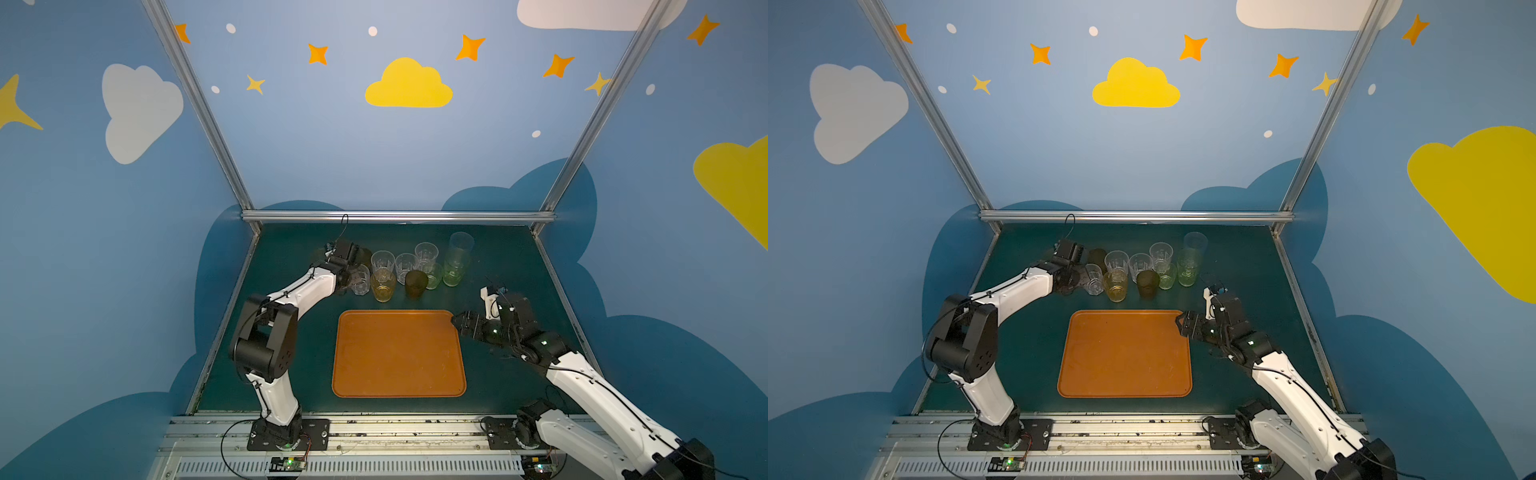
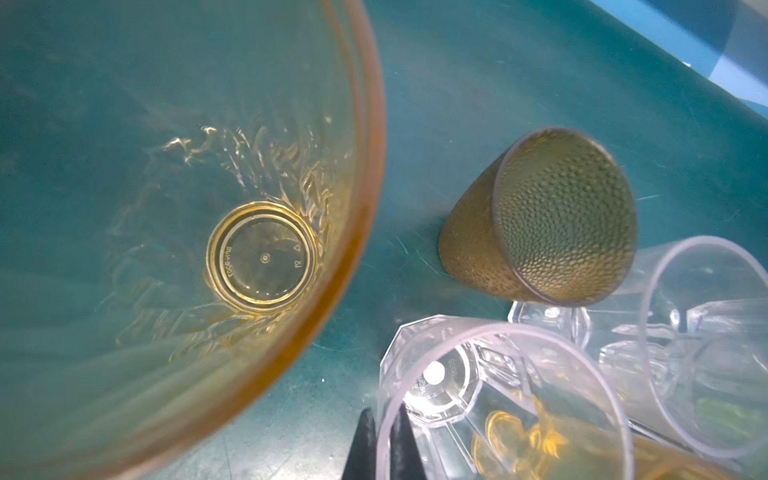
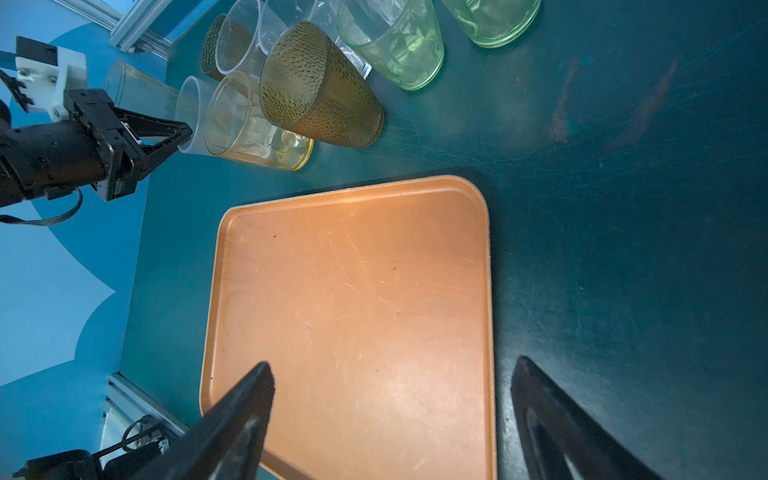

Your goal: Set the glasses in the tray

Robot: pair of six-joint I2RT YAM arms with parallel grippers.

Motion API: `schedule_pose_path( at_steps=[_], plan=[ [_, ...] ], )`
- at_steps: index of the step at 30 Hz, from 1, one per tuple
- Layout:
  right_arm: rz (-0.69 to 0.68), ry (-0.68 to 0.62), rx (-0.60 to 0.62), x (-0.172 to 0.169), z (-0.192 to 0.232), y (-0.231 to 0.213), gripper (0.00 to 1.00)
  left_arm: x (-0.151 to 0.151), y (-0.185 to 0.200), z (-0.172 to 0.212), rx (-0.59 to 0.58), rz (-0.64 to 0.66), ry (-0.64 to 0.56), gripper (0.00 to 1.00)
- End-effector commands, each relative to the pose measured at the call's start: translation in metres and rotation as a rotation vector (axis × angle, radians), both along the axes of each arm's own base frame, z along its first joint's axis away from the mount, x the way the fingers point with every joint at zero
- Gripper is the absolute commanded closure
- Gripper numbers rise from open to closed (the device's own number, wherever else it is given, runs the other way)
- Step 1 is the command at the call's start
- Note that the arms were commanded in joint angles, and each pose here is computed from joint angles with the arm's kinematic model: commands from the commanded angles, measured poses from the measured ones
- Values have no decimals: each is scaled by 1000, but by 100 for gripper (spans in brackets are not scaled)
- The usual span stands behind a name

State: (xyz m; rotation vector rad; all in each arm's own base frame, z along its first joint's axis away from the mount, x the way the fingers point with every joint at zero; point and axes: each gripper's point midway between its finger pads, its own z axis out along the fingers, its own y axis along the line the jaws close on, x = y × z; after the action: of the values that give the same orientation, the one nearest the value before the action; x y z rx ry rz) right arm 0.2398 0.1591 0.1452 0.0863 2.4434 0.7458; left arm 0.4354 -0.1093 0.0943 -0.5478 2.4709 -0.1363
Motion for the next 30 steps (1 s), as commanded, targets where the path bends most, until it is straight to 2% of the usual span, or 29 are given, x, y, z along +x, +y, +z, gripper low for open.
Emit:
schedule_pose_path(
  at_steps=[1,14,25,30],
  plan=[
    [-1,-2,20,5,3,3,12,-7,3,17,-11,-5,-26,96],
    [-16,16,41,9,0,6,12,-26,1,46,-53,-45,-74,96],
    [-63,37,35,10,-3,-1,11,-51,8,61,-33,-64,-79,96],
    [-44,32,56,10,-1,2,12,-64,13,75,-36,-62,-109,96]
  ],
)
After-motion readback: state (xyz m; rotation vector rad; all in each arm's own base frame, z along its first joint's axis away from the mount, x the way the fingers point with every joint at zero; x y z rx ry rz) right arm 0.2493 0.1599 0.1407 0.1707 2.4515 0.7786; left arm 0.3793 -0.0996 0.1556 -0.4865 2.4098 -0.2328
